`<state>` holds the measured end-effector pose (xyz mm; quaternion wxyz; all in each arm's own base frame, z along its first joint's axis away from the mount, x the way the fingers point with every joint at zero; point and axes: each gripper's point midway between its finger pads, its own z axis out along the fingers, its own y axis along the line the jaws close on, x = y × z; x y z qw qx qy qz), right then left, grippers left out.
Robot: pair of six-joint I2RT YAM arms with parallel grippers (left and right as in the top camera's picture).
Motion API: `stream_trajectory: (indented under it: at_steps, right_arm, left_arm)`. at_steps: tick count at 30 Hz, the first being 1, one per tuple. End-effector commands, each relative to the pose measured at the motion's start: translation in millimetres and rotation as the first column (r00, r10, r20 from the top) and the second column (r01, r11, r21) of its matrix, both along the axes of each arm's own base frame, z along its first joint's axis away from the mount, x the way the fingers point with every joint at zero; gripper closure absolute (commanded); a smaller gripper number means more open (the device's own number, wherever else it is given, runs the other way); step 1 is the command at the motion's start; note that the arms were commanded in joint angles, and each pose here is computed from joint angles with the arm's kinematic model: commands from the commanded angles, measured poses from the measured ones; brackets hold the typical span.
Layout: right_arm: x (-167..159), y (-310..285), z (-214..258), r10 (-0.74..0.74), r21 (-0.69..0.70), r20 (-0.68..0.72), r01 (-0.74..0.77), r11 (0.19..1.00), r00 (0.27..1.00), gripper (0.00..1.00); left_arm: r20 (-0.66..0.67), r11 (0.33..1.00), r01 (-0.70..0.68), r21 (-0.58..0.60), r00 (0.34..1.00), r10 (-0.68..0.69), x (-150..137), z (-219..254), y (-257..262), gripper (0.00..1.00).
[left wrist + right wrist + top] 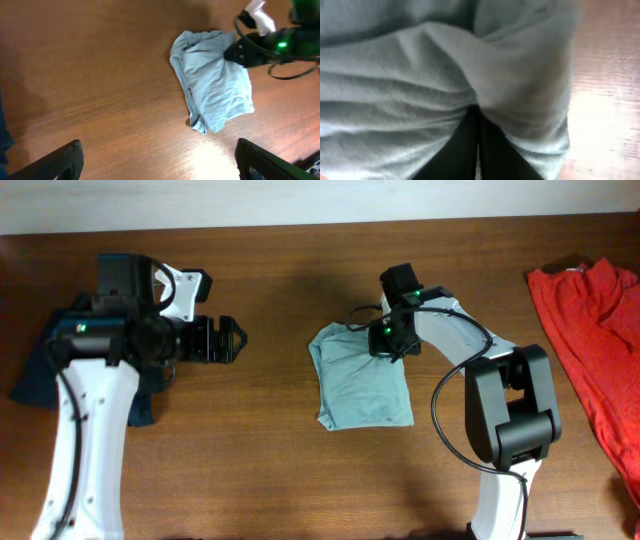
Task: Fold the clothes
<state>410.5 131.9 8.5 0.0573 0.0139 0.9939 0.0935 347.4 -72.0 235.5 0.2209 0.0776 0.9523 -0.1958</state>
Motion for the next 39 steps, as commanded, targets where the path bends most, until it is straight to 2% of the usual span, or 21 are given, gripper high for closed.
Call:
stream_trajectory:
  at_steps: [1,3,6,10,14,16,19,20,22,28,34,39]
  right_arm:
    - [-6.6,-3.9,22.2,0.055,-0.031,0.016,-0.055,0.998,0.998,0.81]
    - [-10.6,-3.7,41.0,0.051,-0.021,0.027,-0.050,0.999,0.998,0.66]
    - [-22.2,-2.1,72.7,0.048,0.025,0.039,-0.049,0.998,0.998,0.53]
    - [-42.4,-12.1,96.8,-0.012,0.035,0.002,0.012,0.999,1.000,0.47]
    - [-65.0,-15.9,82.4,-0.019,0.028,-0.104,0.022,0.999,0.994,0.47]
    - [-72.5,-17.5,69.6,-0.021,0.019,-0.140,0.024,1.000,0.990,0.51]
    - [-80.5,-18.1,51.0,-0.022,0.015,-0.185,0.025,1.000,0.982,0.74]
    - [-82.0,-16.6,46.4,-0.020,0.025,-0.190,0.025,0.999,0.982,0.85]
    - [-82.4,-16.0,37.6,-0.022,0.030,-0.187,0.028,0.999,0.982,0.96]
    - [-79.4,-14.8,11.8,-0.118,0.043,-0.160,0.126,0.991,0.980,0.96]
    - [-77.6,-13.1,-3.9,-0.114,0.065,-0.124,0.123,0.990,0.986,0.96]
    - [-81.1,-14.1,-4.9,-0.115,0.060,-0.136,0.124,0.990,0.984,0.96]
  left_arm:
    - [-0.068,0.998,0.039,-0.041,0.997,-0.042,7.3,-20.9,-13.8,0.04]
    - [-0.102,0.994,0.068,-0.080,0.992,-0.076,10.0,-31.4,-26.3,0.03]
    - [-0.165,0.991,0.079,-0.112,0.982,-0.097,17.2,-54.1,-43.3,0.05]
    - [-0.258,0.990,0.049,-0.132,0.963,-0.082,23.8,-84.4,-60.0,0.04]
    - [-0.323,0.985,0.086,-0.150,0.937,-0.131,22.9,-113.4,-79.9,0.01]
    - [-0.331,0.982,0.121,-0.146,0.929,-0.163,22.9,-125.0,-86.7,0.01]
    - [-0.328,0.972,0.187,-0.144,0.917,-0.225,22.0,-139.7,-96.8,0.01]
    - [-0.330,0.969,0.203,-0.144,0.913,-0.240,21.4,-144.1,-99.6,0.01]
    - [-0.329,0.962,0.235,-0.142,0.905,-0.269,21.0,-152.0,-104.4,0.01]
    - [-0.259,0.906,0.363,-0.219,0.873,-0.413,19.7,-159.2,-126.0,0.01]
    - [-0.251,0.890,0.393,-0.233,0.860,-0.445,20.2,-172.0,-137.3,0.01]
    - [-0.291,0.874,0.389,-0.293,0.834,-0.469,11.3,-186.9,-154.7,0.01]
